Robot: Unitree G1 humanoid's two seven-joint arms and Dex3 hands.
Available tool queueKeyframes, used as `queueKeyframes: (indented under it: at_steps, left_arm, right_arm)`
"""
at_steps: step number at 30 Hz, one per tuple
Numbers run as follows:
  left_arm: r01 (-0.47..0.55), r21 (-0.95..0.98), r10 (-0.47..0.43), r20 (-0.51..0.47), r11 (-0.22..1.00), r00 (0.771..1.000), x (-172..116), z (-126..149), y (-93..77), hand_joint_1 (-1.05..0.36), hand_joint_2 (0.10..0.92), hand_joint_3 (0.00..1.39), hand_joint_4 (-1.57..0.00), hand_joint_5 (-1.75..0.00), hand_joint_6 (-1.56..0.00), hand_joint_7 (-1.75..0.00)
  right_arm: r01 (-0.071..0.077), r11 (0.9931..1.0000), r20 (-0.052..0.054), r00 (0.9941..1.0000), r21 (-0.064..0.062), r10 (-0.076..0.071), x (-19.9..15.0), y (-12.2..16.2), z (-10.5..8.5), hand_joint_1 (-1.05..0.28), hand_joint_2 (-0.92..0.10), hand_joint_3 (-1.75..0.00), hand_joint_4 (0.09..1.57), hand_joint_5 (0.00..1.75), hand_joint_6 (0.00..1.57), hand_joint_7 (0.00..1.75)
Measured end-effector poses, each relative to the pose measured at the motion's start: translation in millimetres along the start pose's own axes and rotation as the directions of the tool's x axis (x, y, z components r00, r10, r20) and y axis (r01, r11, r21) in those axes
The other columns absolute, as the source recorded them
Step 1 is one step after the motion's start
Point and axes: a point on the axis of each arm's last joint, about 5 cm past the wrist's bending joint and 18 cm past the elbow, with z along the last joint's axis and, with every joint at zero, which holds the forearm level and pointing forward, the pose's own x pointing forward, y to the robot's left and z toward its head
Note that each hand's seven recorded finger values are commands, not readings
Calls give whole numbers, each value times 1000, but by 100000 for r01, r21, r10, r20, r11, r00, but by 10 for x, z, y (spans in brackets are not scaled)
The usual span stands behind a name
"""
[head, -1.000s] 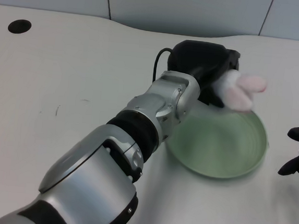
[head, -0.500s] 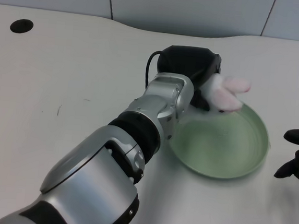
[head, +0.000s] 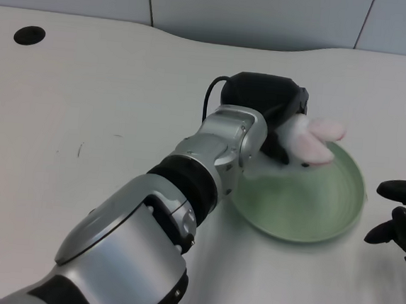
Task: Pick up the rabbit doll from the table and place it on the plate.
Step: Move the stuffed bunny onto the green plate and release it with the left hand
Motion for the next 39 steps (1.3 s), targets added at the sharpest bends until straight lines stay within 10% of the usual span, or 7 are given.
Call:
queueKeyframes:
  at_steps: [11,20,27,39]
  left_arm:
    - [5592,3142,-5667,2331,99794,99812,-10,6,-44,-320,912,5,-633,-1473,-768,-531]
    - [8080,1715,-8161,5345,99658,99523,-15,14,-61,-307,912,73,-583,-1184,-747,-603]
    - [6963,1623,-7058,6826,99744,99517,-20,16,-78,-308,918,43,-610,-1400,-752,-742]
    - [7166,1289,-7244,7625,99735,99445,-23,17,-88,-317,921,54,-609,-1417,-724,-810]
  right_arm:
    - [262,99988,1000,99995,-1554,-246,-25,40,18,-291,-921,-559,199,1582,221,1215]
    - [910,99985,263,99996,-1463,-906,-27,83,-11,-295,-921,-539,231,1559,239,1197]
    - [-1122,99987,1866,99976,-1168,1143,-26,85,-20,-287,-921,-567,251,1577,260,1198]
    - [-1307,99964,1461,99980,-2330,1342,-20,95,-22,-285,-921,-574,247,1592,264,1196]
